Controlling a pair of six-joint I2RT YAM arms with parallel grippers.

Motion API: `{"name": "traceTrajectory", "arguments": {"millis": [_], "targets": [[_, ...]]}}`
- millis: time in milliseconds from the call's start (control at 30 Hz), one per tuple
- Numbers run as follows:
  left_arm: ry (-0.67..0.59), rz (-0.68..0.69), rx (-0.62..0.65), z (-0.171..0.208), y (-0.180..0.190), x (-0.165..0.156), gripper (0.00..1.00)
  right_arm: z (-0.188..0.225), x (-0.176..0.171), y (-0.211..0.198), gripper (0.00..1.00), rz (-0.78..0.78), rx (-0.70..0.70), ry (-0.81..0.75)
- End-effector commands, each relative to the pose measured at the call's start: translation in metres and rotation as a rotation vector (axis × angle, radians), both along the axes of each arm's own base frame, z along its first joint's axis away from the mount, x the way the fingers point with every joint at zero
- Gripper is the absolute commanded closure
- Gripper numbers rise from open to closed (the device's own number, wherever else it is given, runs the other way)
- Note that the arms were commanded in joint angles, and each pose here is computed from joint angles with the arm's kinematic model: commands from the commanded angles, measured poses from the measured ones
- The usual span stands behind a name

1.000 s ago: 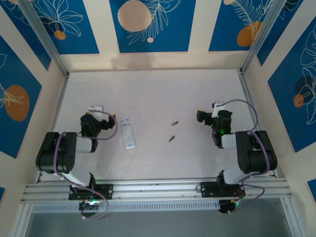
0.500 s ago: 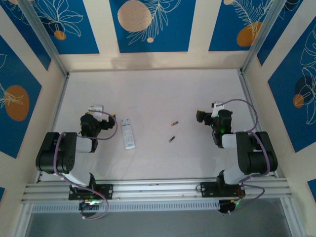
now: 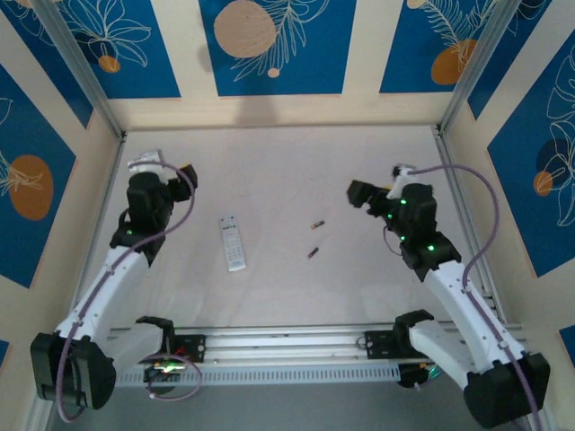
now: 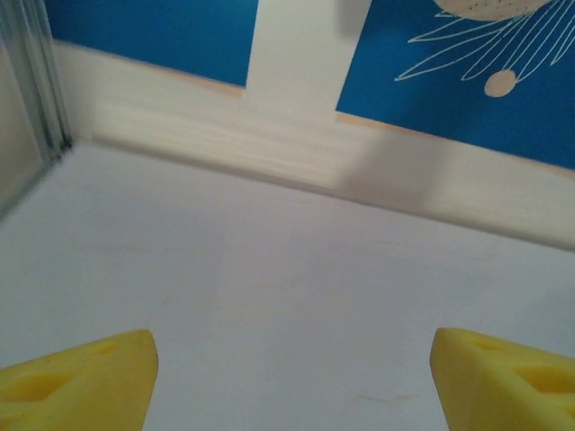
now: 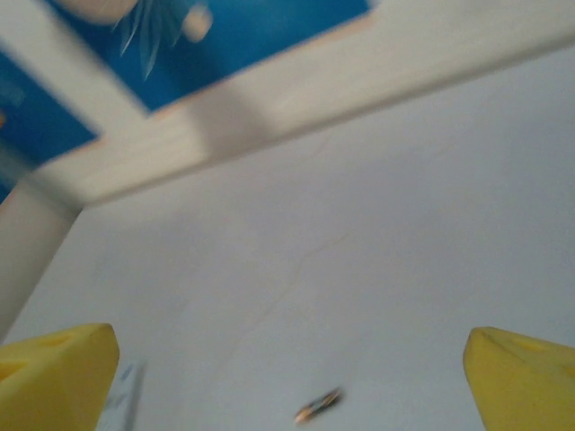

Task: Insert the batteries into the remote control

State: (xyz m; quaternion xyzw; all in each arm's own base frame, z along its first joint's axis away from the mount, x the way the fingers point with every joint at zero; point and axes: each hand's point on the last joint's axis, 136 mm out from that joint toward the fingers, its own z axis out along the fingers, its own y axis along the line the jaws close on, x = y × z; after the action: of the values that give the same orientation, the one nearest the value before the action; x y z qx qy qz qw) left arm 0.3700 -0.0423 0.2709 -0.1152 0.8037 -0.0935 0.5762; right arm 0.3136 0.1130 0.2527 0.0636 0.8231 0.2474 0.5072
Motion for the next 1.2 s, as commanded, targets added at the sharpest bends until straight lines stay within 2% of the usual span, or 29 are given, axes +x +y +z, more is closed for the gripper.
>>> {"name": "traceTrajectory", "arguments": {"millis": [0, 100, 200, 333, 400, 467, 600, 667, 767, 1033, 1167], "targets": [[0.500, -0.018, -0.100, -0.091, -0.028, -0.043, 0.24, -0.051, -0.036, 0.046, 0.02, 0.143, -0.014, 0.286], [0.636, -0.108, -0.097, -0.115, -0.062, -0.046, 0.25, -0.059, -0.048, 0.079, 0.03, 0.232, -0.046, 0.347], [0.770, -0.174, -0.149, -0.151, -0.087, -0.048, 0.25, -0.064, -0.053, 0.097, 0.02, 0.285, -0.103, 0.386], [0.916, -0.123, -0.067, -0.190, -0.084, -0.045, 0.28, -0.065, -0.055, 0.114, 0.01, 0.346, -0.142, 0.388], [0.935, -0.090, -0.007, -0.201, -0.079, -0.041, 0.30, -0.068, -0.056, 0.116, 0.00, 0.352, -0.145, 0.391], [0.954, -0.098, -0.002, -0.210, -0.083, -0.038, 0.29, -0.071, -0.057, 0.114, 0.00, 0.345, -0.148, 0.393], [0.966, -0.178, -0.033, -0.220, -0.105, -0.036, 0.26, -0.075, -0.056, 0.108, 0.01, 0.315, -0.144, 0.393], [0.958, -0.203, -0.019, -0.221, -0.114, -0.035, 0.21, -0.077, -0.056, 0.107, 0.01, 0.310, -0.144, 0.393], [0.971, -0.189, 0.013, -0.227, -0.117, -0.035, 0.19, -0.077, -0.056, 0.107, 0.01, 0.309, -0.144, 0.392], [1.057, -0.139, 0.231, -0.242, -0.112, -0.036, 0.39, -0.073, -0.053, 0.104, 0.01, 0.292, -0.146, 0.373], [1.068, -0.130, 0.251, -0.247, -0.113, -0.037, 0.41, -0.071, -0.051, 0.104, 0.01, 0.284, -0.137, 0.372]]}}
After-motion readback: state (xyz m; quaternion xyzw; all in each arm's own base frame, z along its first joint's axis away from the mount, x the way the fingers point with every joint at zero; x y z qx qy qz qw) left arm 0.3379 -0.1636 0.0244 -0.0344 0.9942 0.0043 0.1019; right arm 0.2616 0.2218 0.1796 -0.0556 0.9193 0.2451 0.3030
